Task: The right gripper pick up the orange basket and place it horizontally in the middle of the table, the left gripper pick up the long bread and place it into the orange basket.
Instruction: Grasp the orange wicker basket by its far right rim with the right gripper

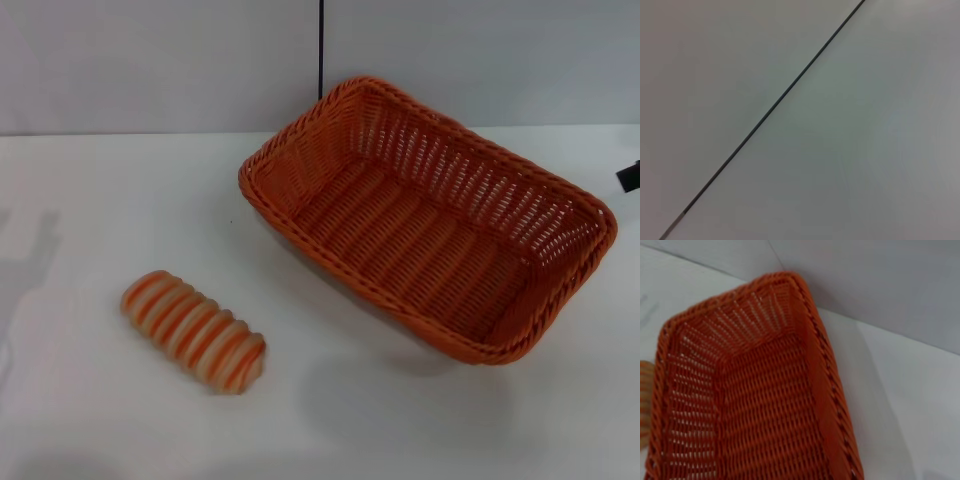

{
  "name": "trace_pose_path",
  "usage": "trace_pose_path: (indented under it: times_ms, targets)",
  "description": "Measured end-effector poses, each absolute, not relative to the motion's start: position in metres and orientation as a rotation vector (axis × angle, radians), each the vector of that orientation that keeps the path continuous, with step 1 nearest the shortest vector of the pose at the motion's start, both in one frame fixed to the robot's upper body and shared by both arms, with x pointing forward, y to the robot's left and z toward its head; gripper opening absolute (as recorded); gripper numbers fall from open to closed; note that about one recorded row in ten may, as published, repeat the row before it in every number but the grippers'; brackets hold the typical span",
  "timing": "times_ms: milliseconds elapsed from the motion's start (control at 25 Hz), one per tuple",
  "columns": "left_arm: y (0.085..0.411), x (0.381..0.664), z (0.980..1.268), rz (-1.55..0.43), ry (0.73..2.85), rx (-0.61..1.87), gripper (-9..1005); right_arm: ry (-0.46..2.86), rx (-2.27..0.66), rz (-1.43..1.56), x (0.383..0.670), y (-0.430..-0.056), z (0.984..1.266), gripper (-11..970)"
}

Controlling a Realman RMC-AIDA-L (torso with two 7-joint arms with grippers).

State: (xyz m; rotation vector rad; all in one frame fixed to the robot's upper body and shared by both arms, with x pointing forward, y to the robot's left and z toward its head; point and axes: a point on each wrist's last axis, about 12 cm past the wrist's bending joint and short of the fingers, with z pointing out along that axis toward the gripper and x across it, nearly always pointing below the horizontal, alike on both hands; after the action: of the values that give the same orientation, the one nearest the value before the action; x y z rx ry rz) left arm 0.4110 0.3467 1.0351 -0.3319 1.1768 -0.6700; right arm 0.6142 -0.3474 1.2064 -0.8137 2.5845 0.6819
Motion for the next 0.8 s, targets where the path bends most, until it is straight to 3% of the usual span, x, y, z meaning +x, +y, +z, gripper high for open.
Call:
trace_pose_path:
  times_ms: [800]
  targets:
    - [0.346, 0.416, 1.034, -0.673, 1.192, -0.331, 813, 2.576, -0.864, 0.668, 0.626, -0.318, 1.179, 375]
